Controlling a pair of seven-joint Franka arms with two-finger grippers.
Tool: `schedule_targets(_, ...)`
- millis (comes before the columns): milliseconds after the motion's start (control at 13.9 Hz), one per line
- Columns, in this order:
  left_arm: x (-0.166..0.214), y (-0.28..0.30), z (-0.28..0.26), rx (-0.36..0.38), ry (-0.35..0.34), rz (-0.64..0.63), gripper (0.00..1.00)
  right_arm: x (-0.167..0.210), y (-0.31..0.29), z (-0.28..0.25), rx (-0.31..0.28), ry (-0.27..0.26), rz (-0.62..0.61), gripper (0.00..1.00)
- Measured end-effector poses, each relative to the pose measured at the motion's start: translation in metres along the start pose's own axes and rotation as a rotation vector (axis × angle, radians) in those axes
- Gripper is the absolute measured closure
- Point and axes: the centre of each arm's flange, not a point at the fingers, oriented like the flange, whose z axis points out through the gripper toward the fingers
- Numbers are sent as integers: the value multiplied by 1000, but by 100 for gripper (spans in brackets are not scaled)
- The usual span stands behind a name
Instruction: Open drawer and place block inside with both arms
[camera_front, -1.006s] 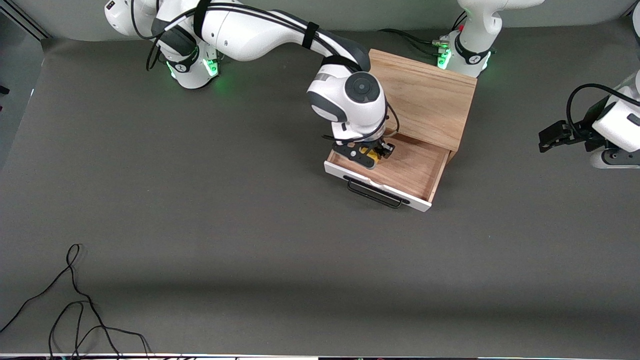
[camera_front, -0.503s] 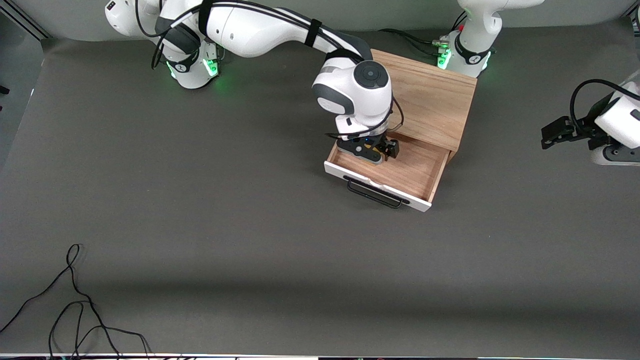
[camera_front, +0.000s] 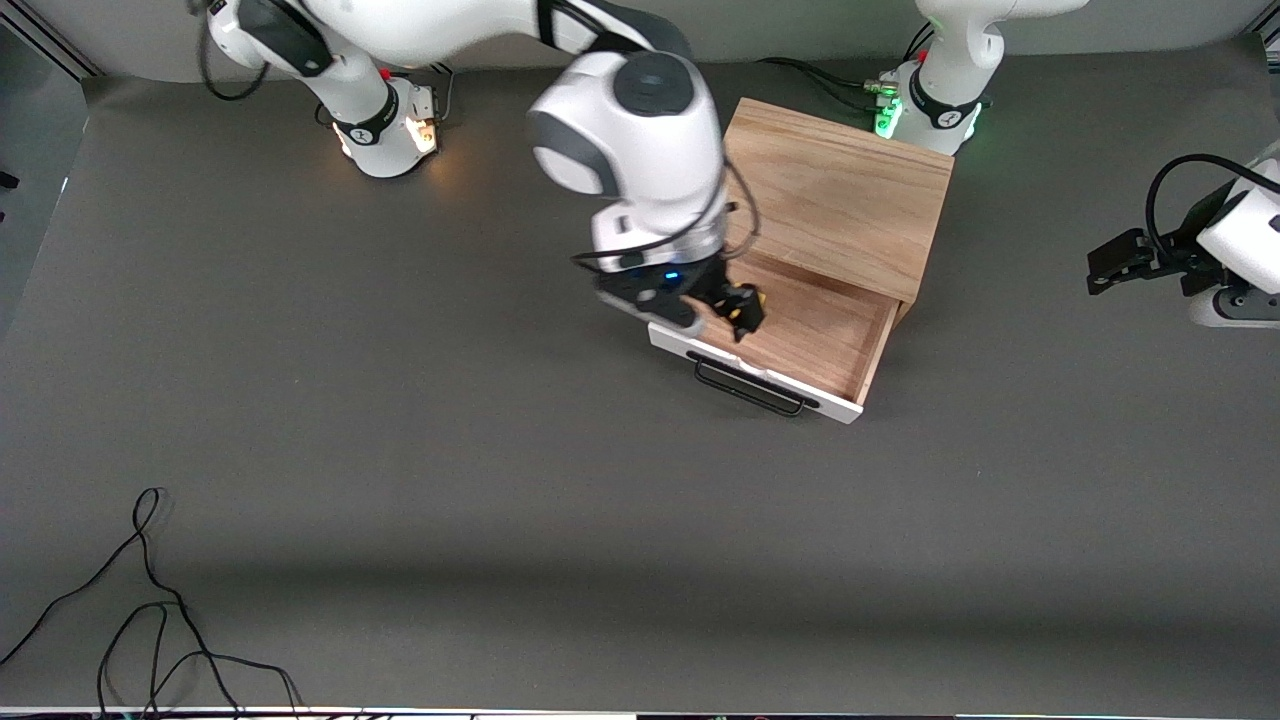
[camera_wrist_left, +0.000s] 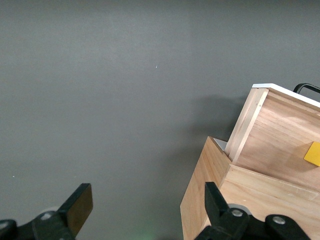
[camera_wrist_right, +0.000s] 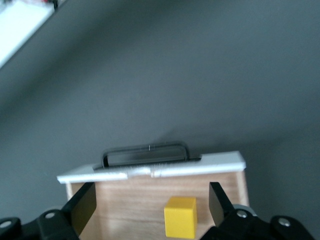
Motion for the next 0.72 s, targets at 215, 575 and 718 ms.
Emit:
schedule_targets(215, 0, 0, 1, 0, -2, 0, 0, 89, 45, -58, -16, -79, -2, 0)
schedule_targets(575, 2, 2, 4, 0, -11, 4, 0, 204, 163, -111, -87, -30, -247, 0)
schedule_targets(718, 2, 2, 5, 0, -13, 4, 0, 244, 218, -118, -141, -10, -316, 0)
